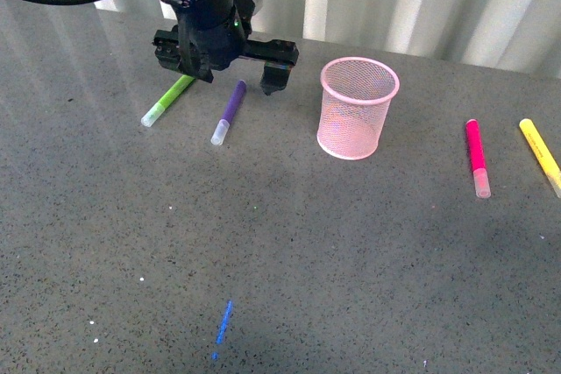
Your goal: Insert purple and pink pens into pink cup
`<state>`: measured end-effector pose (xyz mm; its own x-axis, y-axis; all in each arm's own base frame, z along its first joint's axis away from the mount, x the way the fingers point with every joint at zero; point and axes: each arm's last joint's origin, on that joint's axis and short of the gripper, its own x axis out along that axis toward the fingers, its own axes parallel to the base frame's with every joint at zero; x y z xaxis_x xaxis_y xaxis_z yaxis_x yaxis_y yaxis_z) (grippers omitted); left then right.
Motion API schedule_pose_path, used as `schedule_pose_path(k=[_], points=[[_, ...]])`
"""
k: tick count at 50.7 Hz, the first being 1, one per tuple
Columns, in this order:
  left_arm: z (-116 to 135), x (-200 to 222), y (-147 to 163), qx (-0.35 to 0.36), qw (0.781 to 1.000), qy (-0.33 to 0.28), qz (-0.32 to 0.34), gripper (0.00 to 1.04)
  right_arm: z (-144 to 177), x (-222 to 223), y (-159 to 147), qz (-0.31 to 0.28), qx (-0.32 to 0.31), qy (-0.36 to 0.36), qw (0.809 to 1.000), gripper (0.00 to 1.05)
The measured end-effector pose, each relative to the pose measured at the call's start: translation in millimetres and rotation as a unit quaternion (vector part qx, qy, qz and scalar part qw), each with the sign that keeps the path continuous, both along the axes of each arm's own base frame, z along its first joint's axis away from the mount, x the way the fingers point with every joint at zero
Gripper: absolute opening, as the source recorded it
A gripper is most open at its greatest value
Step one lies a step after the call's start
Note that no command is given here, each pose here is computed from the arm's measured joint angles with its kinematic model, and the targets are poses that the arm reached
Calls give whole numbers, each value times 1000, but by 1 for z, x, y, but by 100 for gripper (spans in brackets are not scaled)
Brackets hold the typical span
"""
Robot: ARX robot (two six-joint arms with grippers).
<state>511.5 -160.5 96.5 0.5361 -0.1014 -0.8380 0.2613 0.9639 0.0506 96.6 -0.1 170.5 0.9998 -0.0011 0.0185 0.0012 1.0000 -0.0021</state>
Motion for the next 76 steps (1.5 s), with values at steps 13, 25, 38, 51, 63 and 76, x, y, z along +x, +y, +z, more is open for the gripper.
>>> schedule_pose_path(k=[13, 25, 38, 51, 63, 76], points=[[-9, 5, -8, 4, 1000, 3, -4, 98, 0, 0, 0, 0, 0, 0, 1000, 98], [-16, 7, -9, 6, 1000, 4, -3, 98, 0, 0, 0, 0, 0, 0, 1000, 98], [-21, 7, -9, 8, 1000, 1, -5, 74, 0, 0, 0, 0, 0, 0, 1000, 98], [-32, 3, -9, 15, 1000, 4, -7, 37, 0, 0, 0, 0, 0, 0, 1000, 98], [-37, -2, -14, 16, 1000, 1, -14, 13, 0, 0, 0, 0, 0, 0, 1000, 98], [-34, -7, -14, 12, 1000, -3, -16, 13, 0, 0, 0, 0, 0, 0, 1000, 98]])
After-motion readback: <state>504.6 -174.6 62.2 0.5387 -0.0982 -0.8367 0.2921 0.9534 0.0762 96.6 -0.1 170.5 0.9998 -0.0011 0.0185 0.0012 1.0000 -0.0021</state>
